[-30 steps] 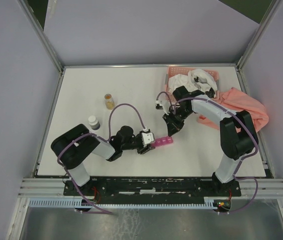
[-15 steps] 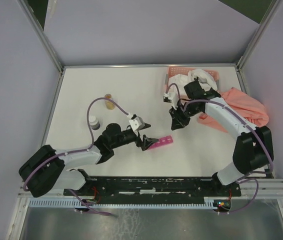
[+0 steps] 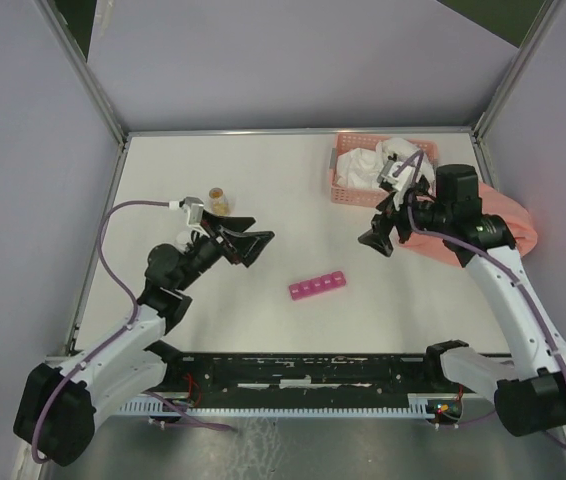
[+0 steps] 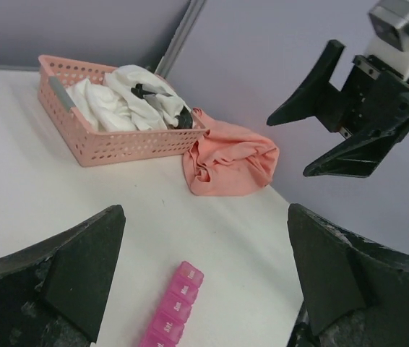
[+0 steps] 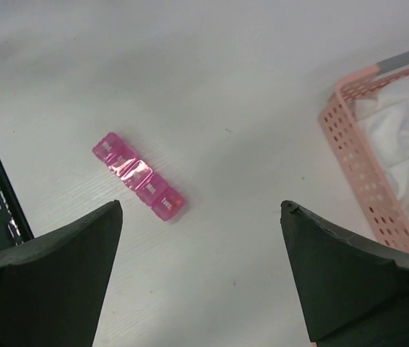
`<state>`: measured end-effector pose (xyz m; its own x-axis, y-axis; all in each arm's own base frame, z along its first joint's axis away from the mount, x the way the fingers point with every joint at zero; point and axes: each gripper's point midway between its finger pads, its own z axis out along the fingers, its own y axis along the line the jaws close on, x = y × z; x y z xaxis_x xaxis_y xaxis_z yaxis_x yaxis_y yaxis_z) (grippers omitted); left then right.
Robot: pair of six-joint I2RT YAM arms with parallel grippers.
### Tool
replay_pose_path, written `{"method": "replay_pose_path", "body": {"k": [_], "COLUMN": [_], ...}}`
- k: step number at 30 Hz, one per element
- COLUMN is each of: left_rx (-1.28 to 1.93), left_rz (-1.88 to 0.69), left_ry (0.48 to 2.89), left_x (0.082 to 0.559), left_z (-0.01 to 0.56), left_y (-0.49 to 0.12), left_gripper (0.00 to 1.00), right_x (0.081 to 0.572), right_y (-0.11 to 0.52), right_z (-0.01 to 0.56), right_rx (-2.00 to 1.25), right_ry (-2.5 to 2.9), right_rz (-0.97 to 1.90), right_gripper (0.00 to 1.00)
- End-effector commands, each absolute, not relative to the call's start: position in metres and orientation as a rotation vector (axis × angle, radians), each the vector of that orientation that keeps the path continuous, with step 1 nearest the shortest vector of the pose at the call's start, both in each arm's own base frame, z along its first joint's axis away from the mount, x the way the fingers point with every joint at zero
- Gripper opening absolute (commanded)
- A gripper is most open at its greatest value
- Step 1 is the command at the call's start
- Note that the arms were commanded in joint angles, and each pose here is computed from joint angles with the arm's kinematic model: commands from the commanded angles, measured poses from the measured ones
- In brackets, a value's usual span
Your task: Sort the pills into containers
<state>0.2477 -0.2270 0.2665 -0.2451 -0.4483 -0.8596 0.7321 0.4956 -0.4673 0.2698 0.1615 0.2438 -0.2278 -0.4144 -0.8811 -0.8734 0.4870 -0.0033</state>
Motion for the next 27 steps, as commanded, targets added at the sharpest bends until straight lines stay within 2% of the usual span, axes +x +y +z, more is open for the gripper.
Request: {"method": "replay_pose_path", "body": {"k": [1, 6, 14, 27], "left_rx": [0.157, 0.058, 0.059, 0.112], "left_rz": [-1.288, -1.150, -1.056, -1.056], "left_ry": [1.440, 1.516, 1.460, 1.396], "left_x": [0.247, 0.265, 0.247, 0.224], "left_z": [0.300, 0.328, 0.391, 0.423], "left_y": [-0.224, -0.209, -0.187, -0.180], "left_gripper": [0.99, 0.99, 0.99, 0.99], "right_x": [0.287, 0.286, 0.243, 0.231], "right_y": [0.150, 0.126, 0.126, 0.117], "right_z": [0.304, 0.358, 0.418, 0.452], "right_rx": [-0.849, -0.596, -0.640, -0.421], "right_ry": [1.703, 1.717, 1.611, 1.601], "right_rz": [0.542, 0.454, 0.473, 0.524], "right_gripper": [0.99, 0.99, 0.99, 0.99]}}
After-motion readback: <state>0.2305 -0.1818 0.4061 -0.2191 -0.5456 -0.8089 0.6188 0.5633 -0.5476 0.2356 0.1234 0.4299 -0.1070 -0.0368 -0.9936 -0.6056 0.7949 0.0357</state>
